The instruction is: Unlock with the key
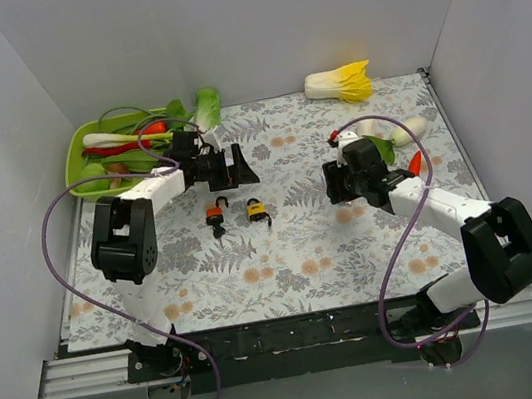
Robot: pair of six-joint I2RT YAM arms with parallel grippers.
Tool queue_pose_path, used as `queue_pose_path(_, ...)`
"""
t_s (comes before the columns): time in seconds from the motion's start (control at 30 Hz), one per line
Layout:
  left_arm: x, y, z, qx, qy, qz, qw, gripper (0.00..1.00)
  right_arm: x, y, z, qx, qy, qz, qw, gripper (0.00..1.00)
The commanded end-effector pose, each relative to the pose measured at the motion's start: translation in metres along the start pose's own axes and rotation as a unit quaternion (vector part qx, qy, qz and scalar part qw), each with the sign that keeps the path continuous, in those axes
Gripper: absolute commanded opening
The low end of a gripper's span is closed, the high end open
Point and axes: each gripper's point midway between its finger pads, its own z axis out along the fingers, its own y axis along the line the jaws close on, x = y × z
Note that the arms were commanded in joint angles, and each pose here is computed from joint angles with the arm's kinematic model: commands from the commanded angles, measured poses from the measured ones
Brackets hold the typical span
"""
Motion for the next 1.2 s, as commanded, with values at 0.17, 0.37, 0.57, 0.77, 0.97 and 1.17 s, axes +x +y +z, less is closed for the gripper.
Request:
queue_pose_path(0.17, -0.053, -0.058, -0.041, -0.022, -0.094, 0.099, 0.99, 0.98, 0.011, -0.036, 0.02, 0.06, 0.014, 0.05, 0.997, 0.58)
queue_pose_path(0.37, -0.079, -0.094, -0.069, -0.013, -0.148, 0.127, 0.981, 0.98, 0.027, -0.039, 0.031, 0.046, 0.04, 0.084, 0.995, 0.55)
queue_pose_path(0.57, -0.07, -0.094, -0.072, -0.009, -0.155, 0.132, 0.979, 0.98, 0.034, -0.042, 0.036, 0.045, 0.05, 0.098, 0.993, 0.51)
queue_pose_path(0.77, -0.06, -0.085, -0.067, -0.016, -0.146, 0.124, 0.981, 0.98, 0.051, -0.043, 0.038, 0.047, 0.07, 0.105, 0.991, 0.49)
queue_pose_path(0.97, -0.06, -0.085, -0.073, -0.023, -0.153, 0.127, 0.98, 0.98, 0.053, -0.045, 0.045, 0.05, 0.067, 0.108, 0.991, 0.45)
queue_pose_path(1.17, -0.059, -0.086, -0.074, -0.023, -0.155, 0.13, 0.979, 0.98, 0.053, -0.044, 0.047, 0.047, 0.063, 0.107, 0.991, 0.36)
